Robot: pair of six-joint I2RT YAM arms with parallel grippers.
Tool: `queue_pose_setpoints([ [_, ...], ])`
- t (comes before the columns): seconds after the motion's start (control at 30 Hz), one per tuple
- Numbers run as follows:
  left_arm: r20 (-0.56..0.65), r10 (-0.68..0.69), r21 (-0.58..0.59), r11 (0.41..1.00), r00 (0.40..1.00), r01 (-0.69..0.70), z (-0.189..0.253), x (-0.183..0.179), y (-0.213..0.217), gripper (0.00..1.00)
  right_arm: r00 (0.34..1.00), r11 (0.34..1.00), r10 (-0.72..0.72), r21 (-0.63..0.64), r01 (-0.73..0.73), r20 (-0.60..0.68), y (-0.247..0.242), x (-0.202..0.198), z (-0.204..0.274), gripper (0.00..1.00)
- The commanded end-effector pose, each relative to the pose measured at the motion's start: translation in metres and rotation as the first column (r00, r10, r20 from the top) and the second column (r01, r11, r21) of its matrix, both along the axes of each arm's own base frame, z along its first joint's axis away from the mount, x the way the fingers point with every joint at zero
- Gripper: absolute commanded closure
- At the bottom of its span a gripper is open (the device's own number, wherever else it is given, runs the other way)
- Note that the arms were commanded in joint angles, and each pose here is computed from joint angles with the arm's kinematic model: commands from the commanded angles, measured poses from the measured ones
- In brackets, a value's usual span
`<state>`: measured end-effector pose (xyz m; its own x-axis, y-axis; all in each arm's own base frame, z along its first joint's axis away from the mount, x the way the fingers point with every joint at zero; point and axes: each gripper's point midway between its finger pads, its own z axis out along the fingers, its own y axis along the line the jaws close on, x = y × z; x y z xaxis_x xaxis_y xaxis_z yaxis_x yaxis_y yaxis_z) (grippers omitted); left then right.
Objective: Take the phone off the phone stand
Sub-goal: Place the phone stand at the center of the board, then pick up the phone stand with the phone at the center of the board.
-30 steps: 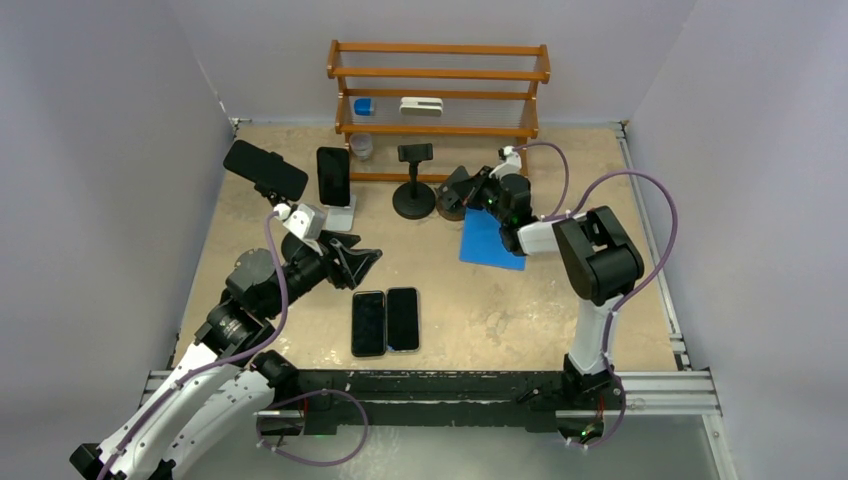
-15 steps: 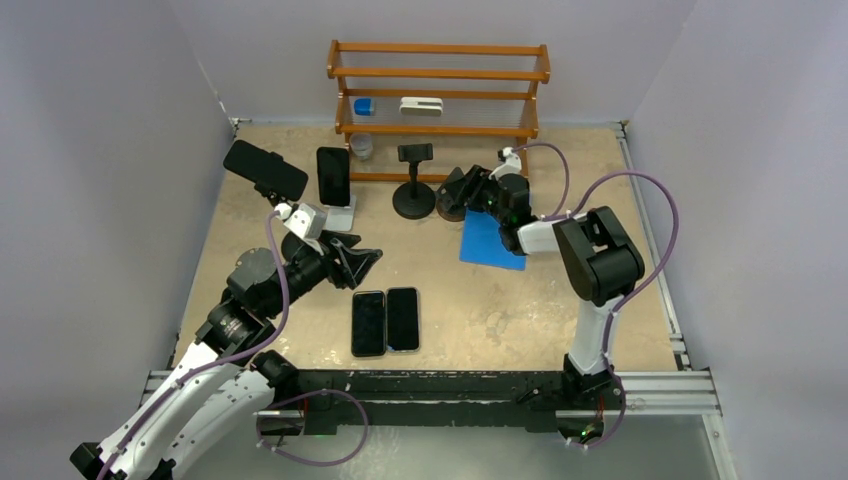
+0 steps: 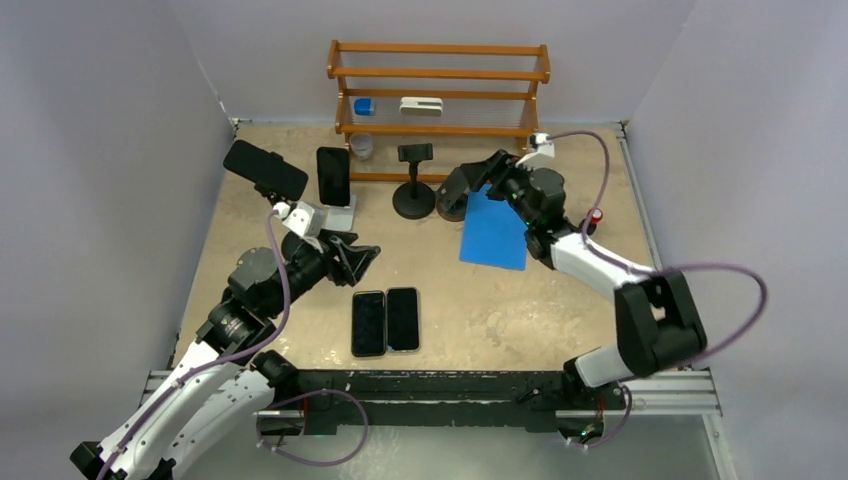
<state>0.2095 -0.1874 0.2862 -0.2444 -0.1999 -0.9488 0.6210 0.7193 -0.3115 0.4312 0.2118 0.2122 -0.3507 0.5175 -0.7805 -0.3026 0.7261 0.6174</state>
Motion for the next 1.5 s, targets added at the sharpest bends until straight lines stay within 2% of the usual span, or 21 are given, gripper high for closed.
queue_pose_setpoints([
  [0.0,0.017,0.062,-0.008,0.998,0.998,-0.062,0.007,0.008,0.007,0.44,0.994,1.0,0.024,0.015,-0.026,0.109,-0.009,-0.038,0.05,0.25],
  [0.2,0.005,0.151,0.013,0.989,0.989,-0.151,0.005,0.017,0.02,0.43,0.958,0.975,0.217,-0.004,-0.22,0.185,0.019,-0.111,0.085,0.28],
  [0.33,0.022,0.225,0.025,0.974,0.974,-0.225,0.02,0.026,0.031,0.43,0.936,0.957,0.288,-0.028,-0.288,0.203,0.026,-0.144,0.087,0.29],
  [0.57,0.082,0.386,0.104,0.914,0.919,-0.393,0.083,0.041,0.063,0.4,0.918,0.948,0.314,-0.021,-0.318,0.242,0.018,-0.169,0.077,0.28],
  [0.7,0.101,0.455,0.172,0.868,0.885,-0.466,0.092,0.05,0.077,0.33,0.906,0.927,0.363,0.014,-0.375,0.217,0.024,-0.18,0.064,0.28],
  [0.77,0.093,0.455,0.195,0.864,0.886,-0.464,0.087,0.054,0.074,0.31,0.906,0.922,0.374,0.024,-0.386,0.2,0.025,-0.182,0.057,0.28],
  [0.93,0.039,0.435,0.238,0.87,0.9,-0.431,0.071,0.07,0.057,0.3,0.904,0.919,0.385,0.016,-0.395,0.186,0.028,-0.181,0.051,0.28],
  [1.03,0.016,0.486,0.272,0.839,0.874,-0.472,0.066,0.078,0.063,0.3,0.904,0.915,0.388,0.04,-0.401,0.18,0.029,-0.182,0.052,0.29],
  [1.17,-0.009,0.555,0.24,0.809,0.832,-0.537,0.07,0.081,0.081,0.28,0.905,0.913,0.388,0.064,-0.404,0.173,0.03,-0.183,0.049,0.3],
  [1.37,-0.232,0.565,0.201,0.824,0.791,-0.53,0.048,0.08,0.097,0.27,0.902,0.909,0.394,0.069,-0.411,0.178,0.029,-0.186,0.053,0.3],
  [1.47,-0.334,0.576,0.19,0.816,0.746,-0.546,0.029,0.072,0.106,0.27,0.898,0.906,0.396,0.074,-0.416,0.19,0.028,-0.19,0.057,0.3],
])
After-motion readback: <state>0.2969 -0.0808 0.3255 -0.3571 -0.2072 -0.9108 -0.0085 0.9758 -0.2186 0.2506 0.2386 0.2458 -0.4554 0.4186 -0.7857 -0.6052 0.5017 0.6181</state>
